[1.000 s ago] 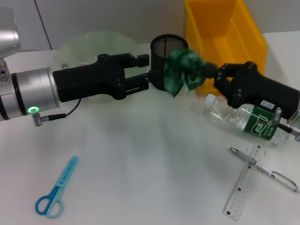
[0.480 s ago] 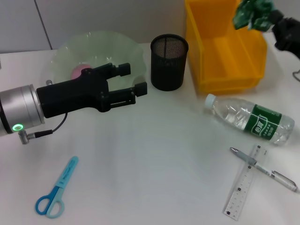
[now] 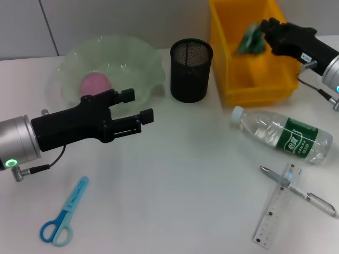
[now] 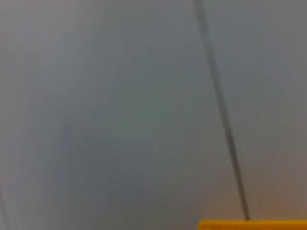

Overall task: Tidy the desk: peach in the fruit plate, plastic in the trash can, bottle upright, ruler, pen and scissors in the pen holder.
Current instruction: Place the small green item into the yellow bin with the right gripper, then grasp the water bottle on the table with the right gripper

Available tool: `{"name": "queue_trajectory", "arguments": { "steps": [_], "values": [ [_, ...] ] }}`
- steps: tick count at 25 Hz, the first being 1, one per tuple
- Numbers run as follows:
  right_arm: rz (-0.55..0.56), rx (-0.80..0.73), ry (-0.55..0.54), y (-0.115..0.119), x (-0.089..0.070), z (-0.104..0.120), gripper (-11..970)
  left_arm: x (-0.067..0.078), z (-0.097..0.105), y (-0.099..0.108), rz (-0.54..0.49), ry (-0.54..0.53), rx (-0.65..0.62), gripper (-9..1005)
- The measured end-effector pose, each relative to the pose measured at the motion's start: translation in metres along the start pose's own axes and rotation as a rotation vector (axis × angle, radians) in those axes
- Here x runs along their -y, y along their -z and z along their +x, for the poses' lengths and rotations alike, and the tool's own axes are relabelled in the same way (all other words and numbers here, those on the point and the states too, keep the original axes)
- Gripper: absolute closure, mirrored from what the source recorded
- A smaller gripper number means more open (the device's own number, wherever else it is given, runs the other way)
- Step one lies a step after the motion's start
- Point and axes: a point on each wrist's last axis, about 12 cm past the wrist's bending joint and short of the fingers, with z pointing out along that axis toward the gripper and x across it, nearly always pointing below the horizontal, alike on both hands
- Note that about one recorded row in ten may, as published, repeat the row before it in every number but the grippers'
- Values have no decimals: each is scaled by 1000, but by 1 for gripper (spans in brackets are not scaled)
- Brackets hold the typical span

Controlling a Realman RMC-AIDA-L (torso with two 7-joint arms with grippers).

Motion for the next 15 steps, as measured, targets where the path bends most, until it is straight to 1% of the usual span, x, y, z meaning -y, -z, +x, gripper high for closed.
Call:
{"name": "queue_trajectory", "arguments": {
  "steps": [4,9,12,15],
  "values": [
    [-3,19,4,3,1,-3,842,0,3,2,-10,6,-2,182],
    [11,50,-34,13,8,-7,757,0,4,3,-13,8,-3,182],
    [-10,124,-74,25,8,-11,617,1,7,8,-21,15,-3,182],
    [-63,209,-136,40,6,-16,468,1,11,17,-36,20,-6,181]
  ]
}}
